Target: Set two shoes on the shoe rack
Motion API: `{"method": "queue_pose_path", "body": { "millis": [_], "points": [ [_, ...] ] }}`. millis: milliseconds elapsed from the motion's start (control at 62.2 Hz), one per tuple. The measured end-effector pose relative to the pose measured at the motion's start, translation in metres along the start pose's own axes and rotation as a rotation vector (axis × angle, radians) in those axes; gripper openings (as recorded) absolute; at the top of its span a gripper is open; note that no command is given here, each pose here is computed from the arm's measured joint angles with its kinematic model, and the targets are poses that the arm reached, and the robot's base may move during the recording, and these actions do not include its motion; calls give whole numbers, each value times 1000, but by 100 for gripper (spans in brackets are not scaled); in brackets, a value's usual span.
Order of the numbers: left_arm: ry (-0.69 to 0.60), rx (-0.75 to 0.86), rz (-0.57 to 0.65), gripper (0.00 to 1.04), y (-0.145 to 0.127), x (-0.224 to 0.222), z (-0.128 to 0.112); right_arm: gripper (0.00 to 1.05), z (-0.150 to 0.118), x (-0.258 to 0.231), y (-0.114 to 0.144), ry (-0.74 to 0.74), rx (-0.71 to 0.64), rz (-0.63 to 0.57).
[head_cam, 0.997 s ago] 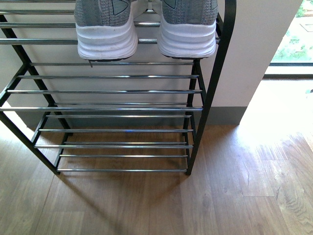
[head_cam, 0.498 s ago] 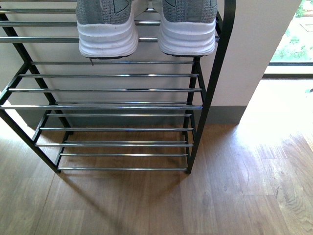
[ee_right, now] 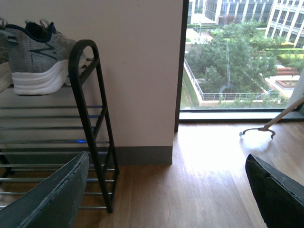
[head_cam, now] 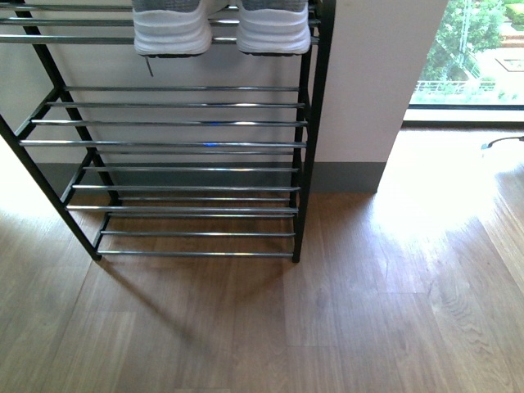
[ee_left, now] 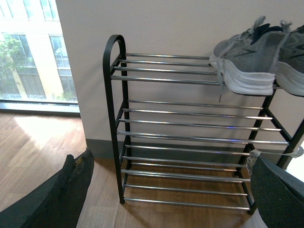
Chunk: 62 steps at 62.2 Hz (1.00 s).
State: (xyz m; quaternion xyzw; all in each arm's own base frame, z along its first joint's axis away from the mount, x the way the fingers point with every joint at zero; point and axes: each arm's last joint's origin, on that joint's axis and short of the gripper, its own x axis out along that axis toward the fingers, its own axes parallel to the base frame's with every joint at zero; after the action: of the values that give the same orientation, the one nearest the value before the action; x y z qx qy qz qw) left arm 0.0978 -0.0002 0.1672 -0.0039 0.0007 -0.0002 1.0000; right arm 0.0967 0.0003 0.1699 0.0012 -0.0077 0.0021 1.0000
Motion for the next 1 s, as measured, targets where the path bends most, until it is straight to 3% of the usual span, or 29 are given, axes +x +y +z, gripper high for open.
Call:
{"method": "queue_pose_path", "body": {
  "millis": [997],
  "points": [
    [0,0,-3,95,0,0,0,96,0,0,0,0,0,-4]
  ]
}}
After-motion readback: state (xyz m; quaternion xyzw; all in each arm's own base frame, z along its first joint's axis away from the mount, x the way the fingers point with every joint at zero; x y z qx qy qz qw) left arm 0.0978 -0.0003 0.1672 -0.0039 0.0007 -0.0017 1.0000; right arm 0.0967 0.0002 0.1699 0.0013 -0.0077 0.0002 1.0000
